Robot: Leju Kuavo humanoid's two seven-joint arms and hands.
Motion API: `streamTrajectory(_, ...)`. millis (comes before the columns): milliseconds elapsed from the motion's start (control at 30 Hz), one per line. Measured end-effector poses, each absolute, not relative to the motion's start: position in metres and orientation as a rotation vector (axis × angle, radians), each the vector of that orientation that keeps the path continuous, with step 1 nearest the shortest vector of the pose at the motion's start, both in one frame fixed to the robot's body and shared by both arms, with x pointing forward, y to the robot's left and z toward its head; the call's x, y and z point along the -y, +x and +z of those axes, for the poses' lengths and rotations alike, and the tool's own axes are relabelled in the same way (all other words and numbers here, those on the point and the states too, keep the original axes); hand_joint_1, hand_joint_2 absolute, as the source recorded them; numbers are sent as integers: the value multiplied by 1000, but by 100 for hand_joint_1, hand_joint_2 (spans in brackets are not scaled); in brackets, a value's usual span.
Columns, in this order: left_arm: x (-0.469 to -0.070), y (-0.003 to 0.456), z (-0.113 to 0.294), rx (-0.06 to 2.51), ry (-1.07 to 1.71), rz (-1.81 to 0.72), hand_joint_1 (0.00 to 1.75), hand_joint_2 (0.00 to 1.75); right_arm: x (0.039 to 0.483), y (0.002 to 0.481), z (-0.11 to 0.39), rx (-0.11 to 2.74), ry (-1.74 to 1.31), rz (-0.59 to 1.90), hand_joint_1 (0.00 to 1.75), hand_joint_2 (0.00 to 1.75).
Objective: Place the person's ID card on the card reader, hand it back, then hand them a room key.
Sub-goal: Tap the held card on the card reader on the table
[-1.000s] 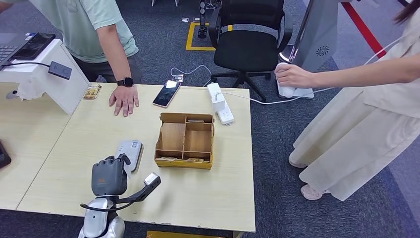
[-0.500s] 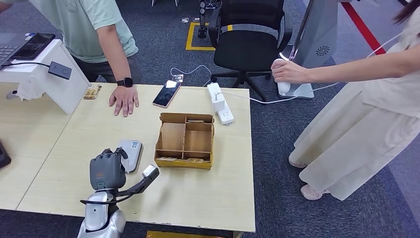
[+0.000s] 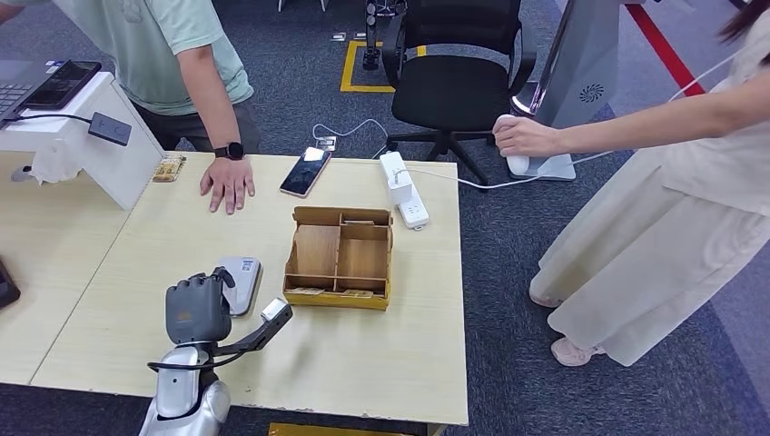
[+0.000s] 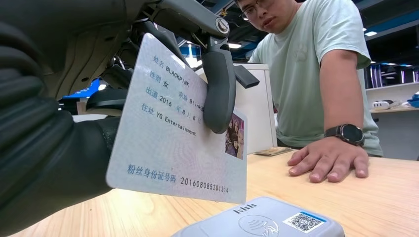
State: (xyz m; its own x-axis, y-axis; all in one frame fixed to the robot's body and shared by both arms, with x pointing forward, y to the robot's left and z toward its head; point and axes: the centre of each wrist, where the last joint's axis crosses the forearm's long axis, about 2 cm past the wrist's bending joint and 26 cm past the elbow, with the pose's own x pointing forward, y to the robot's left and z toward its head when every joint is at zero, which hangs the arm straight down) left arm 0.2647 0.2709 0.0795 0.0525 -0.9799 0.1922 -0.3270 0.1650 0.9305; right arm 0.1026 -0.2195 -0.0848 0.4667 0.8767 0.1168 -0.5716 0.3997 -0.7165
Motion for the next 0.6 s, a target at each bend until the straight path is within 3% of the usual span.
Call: streamTrajectory(600, -268, 261, 67, 1413, 1301, -853, 175, 175, 220, 100, -85, 529, -657, 975, 0, 0)
